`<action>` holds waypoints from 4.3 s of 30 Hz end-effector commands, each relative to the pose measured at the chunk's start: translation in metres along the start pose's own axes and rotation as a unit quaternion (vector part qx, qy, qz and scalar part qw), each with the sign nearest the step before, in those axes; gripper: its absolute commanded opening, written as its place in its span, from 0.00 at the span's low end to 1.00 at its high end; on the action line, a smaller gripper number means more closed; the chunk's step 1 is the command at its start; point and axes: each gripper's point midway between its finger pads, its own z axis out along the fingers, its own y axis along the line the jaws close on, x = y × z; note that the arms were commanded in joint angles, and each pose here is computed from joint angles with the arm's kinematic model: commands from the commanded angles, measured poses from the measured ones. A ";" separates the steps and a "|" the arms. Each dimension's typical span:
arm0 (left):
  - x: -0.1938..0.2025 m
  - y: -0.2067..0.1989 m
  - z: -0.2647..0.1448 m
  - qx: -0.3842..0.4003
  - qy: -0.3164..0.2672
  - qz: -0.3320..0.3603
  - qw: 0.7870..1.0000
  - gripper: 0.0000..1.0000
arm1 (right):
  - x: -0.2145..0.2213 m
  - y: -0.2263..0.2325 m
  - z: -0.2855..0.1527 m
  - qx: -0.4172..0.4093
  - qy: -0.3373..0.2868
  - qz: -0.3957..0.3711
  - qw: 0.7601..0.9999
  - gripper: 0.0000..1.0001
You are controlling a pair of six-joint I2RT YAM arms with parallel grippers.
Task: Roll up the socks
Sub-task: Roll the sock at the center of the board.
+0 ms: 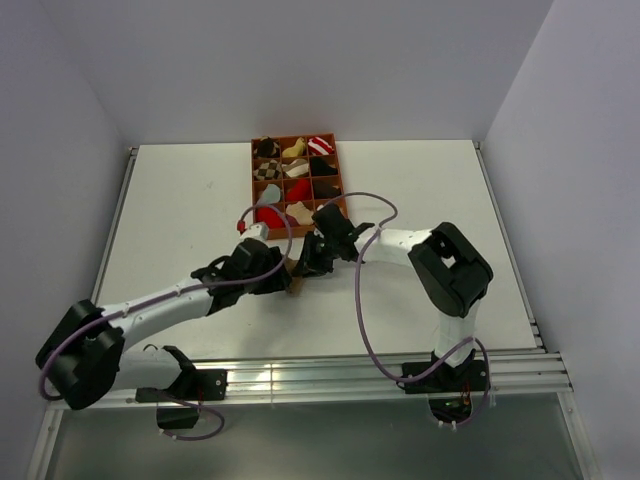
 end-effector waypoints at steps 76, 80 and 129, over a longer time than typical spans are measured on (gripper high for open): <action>0.035 -0.023 0.042 0.087 0.219 -0.041 0.971 0.01 | -0.031 0.005 -0.059 -0.092 -0.144 0.026 0.985 0.72; 0.030 -0.016 0.045 0.095 0.236 -0.073 0.964 0.01 | -0.032 -0.005 -0.050 -0.084 -0.154 0.039 0.984 0.69; -0.022 -0.043 0.007 -0.133 -0.120 0.193 0.965 0.55 | 0.005 -0.040 -0.010 0.097 0.034 0.019 0.995 0.00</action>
